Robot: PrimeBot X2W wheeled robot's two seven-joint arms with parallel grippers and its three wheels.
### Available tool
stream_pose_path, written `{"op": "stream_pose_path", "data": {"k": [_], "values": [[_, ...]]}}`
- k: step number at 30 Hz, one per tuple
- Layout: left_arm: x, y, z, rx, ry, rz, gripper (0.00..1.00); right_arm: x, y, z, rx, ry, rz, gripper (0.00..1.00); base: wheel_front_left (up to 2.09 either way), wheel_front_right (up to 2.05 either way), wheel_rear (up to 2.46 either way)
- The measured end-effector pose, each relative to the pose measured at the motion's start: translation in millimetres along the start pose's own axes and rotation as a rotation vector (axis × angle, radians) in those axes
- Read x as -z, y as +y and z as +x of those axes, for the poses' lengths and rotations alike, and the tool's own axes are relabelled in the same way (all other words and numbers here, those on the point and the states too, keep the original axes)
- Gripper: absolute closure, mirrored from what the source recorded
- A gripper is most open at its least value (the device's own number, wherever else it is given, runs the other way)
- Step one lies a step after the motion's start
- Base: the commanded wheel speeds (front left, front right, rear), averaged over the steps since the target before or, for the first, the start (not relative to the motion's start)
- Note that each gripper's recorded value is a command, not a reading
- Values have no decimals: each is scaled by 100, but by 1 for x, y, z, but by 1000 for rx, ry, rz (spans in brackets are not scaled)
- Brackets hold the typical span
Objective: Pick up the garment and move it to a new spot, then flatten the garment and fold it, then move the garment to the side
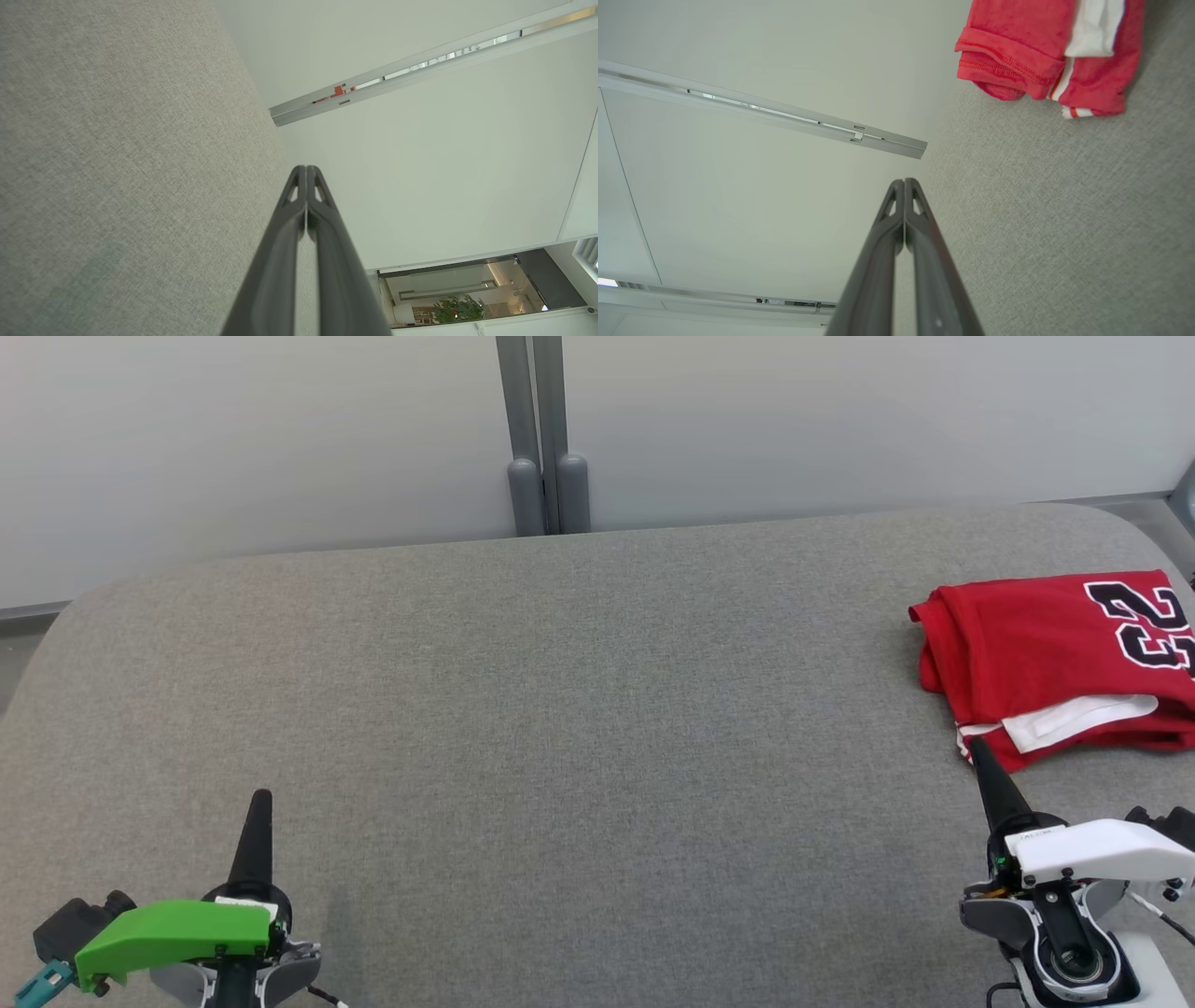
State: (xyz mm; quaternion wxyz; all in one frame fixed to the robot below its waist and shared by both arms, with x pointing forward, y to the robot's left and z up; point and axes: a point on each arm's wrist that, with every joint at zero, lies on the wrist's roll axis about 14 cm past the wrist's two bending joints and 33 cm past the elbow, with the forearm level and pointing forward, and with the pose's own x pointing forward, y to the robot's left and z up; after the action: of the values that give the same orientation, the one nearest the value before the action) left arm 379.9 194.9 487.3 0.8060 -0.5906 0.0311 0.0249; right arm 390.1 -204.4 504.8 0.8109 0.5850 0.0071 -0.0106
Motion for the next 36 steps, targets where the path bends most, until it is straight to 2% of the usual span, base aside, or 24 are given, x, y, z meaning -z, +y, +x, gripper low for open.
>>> {"op": "stream_pose_path", "data": {"k": [36], "values": [[-8,-11,5,51,-4,-264,100,4,3,-1,-18,6,280,100,0,0,0]]}}
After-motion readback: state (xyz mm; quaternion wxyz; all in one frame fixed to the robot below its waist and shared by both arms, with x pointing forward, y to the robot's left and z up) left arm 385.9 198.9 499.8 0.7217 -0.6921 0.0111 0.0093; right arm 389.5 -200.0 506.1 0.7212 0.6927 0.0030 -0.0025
